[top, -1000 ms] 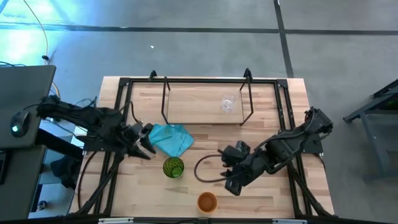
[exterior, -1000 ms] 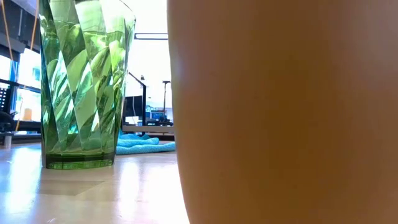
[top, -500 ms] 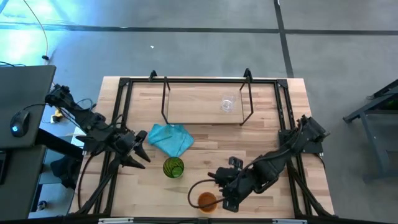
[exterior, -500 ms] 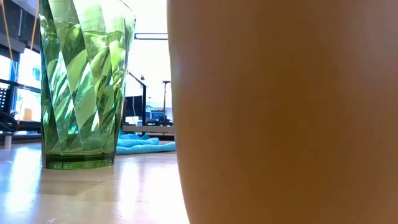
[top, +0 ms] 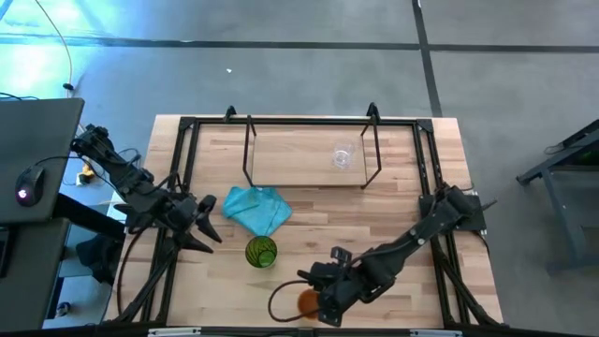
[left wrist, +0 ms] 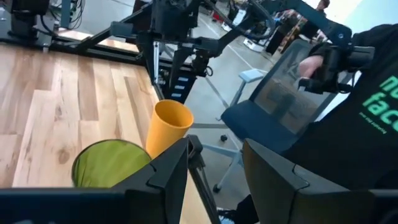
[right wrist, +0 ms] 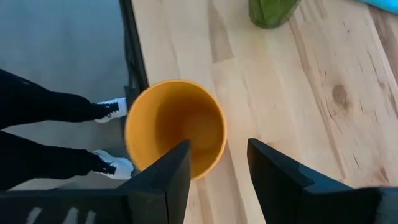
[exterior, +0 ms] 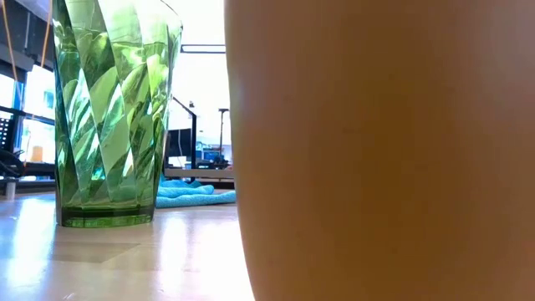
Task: Stack small to large cups/mugs on shelf
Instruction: Put the orange cup on the shelf
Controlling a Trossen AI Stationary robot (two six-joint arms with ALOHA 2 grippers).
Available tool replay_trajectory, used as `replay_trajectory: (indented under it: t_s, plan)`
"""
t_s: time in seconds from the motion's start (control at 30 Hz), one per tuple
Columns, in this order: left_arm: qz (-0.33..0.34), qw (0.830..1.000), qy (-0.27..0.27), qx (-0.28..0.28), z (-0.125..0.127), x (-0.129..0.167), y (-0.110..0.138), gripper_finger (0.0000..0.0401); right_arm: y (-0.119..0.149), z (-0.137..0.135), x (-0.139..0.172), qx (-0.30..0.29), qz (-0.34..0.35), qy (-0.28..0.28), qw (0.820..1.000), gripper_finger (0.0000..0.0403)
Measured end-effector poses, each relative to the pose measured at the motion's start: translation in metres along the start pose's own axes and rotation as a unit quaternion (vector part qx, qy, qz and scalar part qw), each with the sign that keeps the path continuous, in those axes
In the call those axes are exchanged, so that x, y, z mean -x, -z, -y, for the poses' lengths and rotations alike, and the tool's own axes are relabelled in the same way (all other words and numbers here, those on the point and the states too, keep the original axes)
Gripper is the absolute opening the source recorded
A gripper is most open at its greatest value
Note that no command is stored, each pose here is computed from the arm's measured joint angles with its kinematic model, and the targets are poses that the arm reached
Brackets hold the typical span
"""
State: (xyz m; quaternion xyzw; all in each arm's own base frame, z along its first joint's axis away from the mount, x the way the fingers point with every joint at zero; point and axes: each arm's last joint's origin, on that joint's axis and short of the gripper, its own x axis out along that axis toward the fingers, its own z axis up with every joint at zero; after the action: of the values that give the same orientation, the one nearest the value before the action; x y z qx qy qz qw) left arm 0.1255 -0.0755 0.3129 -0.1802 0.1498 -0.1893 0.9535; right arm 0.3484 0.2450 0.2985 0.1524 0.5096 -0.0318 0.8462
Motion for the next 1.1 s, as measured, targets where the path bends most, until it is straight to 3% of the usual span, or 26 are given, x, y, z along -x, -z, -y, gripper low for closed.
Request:
replay_trajectory:
  t_s: [0.4, 0.77, 1.1]
  plan:
    - [0.01, 1.0, 0.008, 0.002, -0.002, 0.016, -0.001, 0.0143, -0.011, 0.005, -0.029, 0.007, -0.008, 0.0, 1.0, 0.0149]
    - [0.023, 1.0, 0.014, 0.004, -0.002, 0.025, -0.003, 0.0143, -0.011, 0.006, -0.03, 0.002, -0.019, -0.006, 1.0, 0.0149]
    - [0.015, 1.0, 0.011, 0.004, -0.003, 0.025, -0.001, 0.0143, 0.017, -0.026, -0.022, -0.009, -0.015, -0.044, 0.999, 0.0149]
